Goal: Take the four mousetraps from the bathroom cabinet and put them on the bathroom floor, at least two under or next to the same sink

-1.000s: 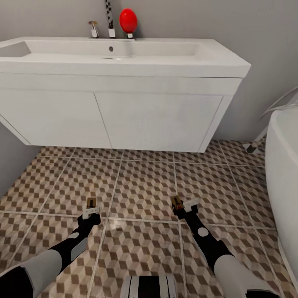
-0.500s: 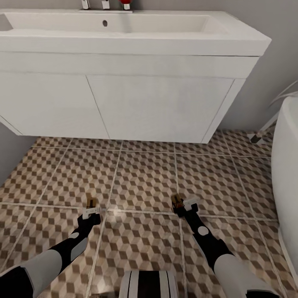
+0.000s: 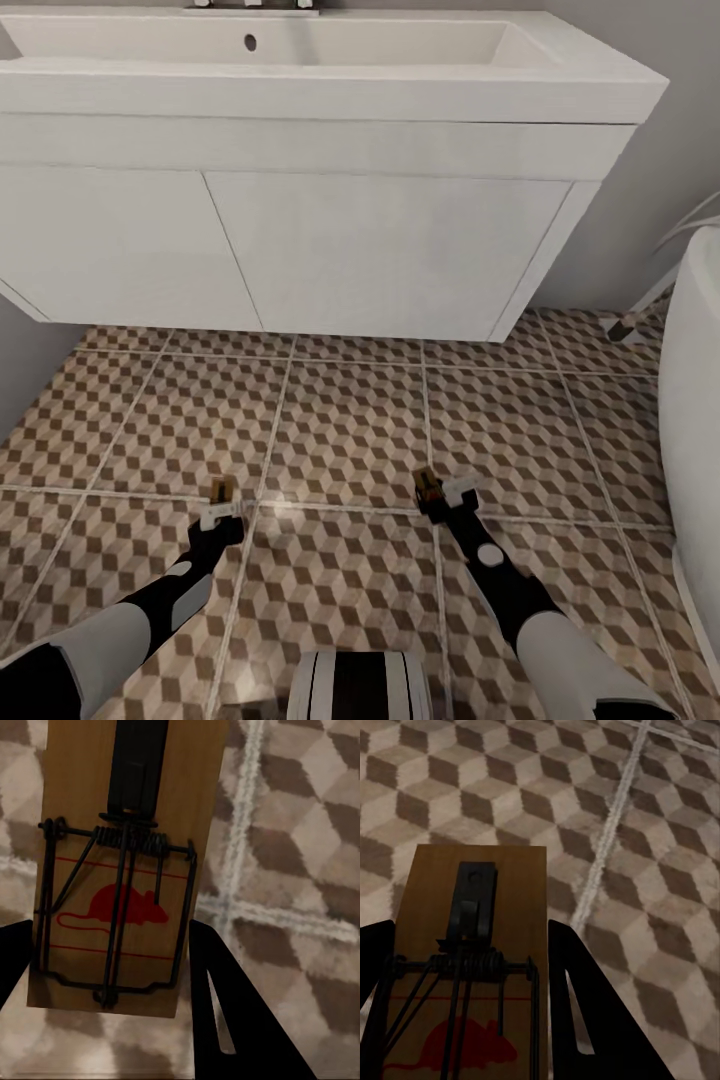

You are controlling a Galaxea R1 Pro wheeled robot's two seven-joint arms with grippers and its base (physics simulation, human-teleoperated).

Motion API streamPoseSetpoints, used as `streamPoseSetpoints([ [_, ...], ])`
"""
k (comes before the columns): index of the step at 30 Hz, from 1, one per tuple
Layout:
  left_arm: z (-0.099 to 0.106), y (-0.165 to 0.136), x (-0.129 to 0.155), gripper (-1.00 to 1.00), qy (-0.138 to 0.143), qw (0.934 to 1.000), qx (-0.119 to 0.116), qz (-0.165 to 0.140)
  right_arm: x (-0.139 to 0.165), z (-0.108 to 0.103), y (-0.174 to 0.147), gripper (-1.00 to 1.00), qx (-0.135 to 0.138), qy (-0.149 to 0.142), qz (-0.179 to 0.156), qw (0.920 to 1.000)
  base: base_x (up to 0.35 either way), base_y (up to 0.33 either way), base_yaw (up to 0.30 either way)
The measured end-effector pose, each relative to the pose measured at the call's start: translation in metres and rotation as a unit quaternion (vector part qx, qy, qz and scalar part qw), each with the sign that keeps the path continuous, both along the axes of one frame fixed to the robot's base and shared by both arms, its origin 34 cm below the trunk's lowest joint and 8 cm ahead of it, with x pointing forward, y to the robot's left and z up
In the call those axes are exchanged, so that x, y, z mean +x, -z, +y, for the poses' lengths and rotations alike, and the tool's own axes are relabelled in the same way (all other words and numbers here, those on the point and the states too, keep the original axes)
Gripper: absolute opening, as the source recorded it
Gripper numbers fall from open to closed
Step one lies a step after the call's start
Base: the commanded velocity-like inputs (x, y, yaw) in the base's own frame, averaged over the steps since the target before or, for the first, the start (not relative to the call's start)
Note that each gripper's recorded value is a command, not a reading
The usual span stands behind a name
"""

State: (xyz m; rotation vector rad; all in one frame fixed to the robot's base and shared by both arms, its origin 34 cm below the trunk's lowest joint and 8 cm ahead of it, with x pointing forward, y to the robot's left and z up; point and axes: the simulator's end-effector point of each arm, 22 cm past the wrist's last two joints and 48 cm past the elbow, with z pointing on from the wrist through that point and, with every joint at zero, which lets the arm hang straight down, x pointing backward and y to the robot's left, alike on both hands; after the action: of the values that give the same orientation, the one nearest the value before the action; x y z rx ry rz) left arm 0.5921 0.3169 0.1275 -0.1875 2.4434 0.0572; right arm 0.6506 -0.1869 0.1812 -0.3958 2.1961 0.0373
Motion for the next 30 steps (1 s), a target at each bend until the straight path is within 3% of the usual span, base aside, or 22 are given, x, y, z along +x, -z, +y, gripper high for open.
streamPoseSetpoints([
  [4, 0.0, 0.013, -0.013, -1.0, -0.01, 0.9982, 0.002, 0.059, 0.003, -0.005, 0.007, -1.0, -0.009, 0.009, 0.027, 0.9995, 0.0, 0.0, 0.0],
  [6, 0.002, 0.01, 0.003, -1.0, -0.018, 0.9963, 0.012, 0.083, 0.004, -0.009, 0.012, -1.0, -0.017, 0.014, 0.051, 0.9985, 0.0, 0.0, 0.0],
  [9, 0.002, 0.001, 0.029, -1.0, -0.023, 0.9945, 0.023, 0.1, 0.012, -0.011, 0.011, -1.0, -0.021, 0.017, 0.059, 0.9979, 0.0, 0.0, 0.0],
  [12, 0.003, -0.011, 0.057, -1.0, -0.026, 0.9942, 0.028, 0.101, 0.023, -0.012, 0.006, -1.0, -0.022, 0.019, 0.057, 0.9979, 0.0, 0.0, 0.0],
  [25, 0.005, -0.037, 0.108, -1.0, -0.027, 0.9954, 0.029, 0.087, 0.063, -0.017, -0.009, -1.0, -0.034, 0.026, 0.064, 0.997, 0.0, 0.0, 0.0],
  [30, 0.005, -0.041, 0.115, -1.0, -0.025, 0.9958, 0.029, 0.083, 0.073, -0.016, -0.015, -1.0, -0.035, 0.023, 0.057, 0.9975, 0.0, 0.0, 0.0],
])
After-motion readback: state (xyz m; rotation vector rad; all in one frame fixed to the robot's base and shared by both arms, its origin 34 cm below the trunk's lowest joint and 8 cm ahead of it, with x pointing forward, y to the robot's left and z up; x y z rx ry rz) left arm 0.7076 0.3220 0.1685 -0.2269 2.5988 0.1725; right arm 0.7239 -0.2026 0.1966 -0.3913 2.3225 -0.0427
